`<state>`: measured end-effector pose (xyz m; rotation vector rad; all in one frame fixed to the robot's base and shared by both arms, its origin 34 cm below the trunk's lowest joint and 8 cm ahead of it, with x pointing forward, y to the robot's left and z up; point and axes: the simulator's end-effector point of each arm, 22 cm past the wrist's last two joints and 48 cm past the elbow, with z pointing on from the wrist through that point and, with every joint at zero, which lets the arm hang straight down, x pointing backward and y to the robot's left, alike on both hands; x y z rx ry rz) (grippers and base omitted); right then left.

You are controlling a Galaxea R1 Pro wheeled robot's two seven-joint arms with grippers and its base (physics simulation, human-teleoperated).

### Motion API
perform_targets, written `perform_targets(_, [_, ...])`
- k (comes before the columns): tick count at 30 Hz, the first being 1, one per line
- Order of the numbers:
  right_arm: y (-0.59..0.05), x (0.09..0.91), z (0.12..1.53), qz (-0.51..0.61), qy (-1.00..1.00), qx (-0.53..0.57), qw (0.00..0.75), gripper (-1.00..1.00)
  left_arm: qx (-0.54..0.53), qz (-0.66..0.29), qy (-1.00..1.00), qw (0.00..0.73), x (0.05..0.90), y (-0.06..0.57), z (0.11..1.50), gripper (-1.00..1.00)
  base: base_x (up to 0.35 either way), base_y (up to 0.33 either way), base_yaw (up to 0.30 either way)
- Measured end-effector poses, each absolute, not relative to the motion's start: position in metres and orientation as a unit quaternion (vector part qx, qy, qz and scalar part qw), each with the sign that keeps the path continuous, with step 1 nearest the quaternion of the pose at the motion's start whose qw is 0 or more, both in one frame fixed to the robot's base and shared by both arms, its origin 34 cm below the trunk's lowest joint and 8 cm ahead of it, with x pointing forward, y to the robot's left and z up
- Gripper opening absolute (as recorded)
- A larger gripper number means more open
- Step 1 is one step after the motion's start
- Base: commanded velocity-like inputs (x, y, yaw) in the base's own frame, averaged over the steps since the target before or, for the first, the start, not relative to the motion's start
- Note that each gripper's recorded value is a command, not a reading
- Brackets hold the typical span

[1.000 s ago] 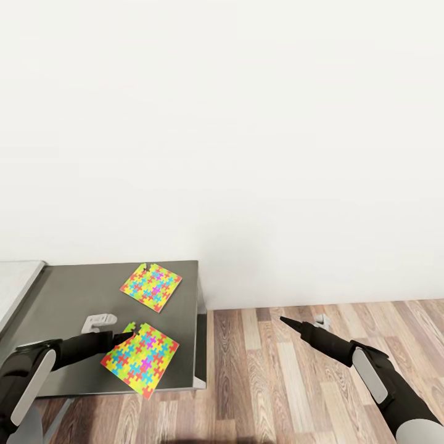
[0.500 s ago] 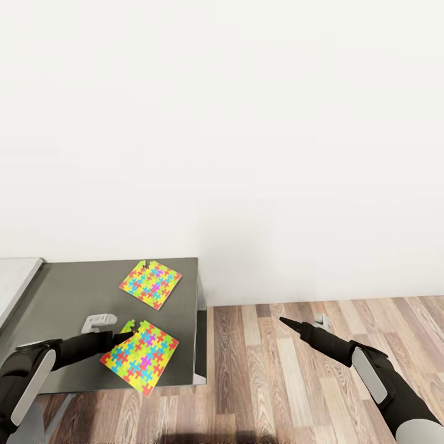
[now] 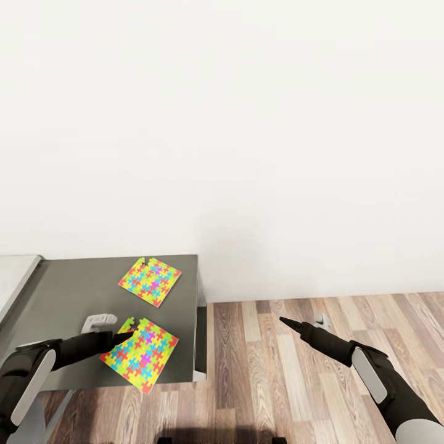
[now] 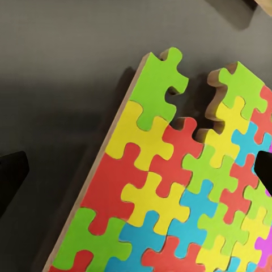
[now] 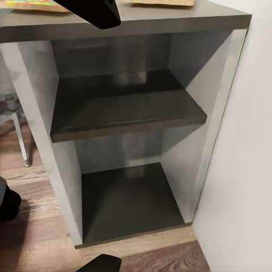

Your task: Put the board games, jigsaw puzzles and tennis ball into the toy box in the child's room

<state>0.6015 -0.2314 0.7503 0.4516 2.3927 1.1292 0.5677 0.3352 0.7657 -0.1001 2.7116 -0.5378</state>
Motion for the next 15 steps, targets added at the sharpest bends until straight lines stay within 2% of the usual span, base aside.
perform_targets(5, [-0.2315, 0.6011, 0.7498, 0.41, 0.868, 0.164, 0.226, 1.0, -0.036, -0.191, 0.963, 0.186, 0.5675, 0.3353, 0.7653, 1.0, 0.0, -0.007, 0.0])
perform_targets(11, [-0.232, 0.6013, 0.7499, 0.409, 0.868, 0.165, 0.227, 1.0, -0.036, -0.191, 0.963, 0.186, 0.5674, 0.3352, 0.7652, 1.0, 0.0, -0.175, 0.0])
perform_targets(15, [-0.232, 0.6014, 0.7499, 0.409, 0.868, 0.165, 0.227, 1.0, -0.036, -0.191, 0.963, 0.186, 0.5673, 0.3352, 0.7652, 1.0, 0.0, -0.063, 0.0])
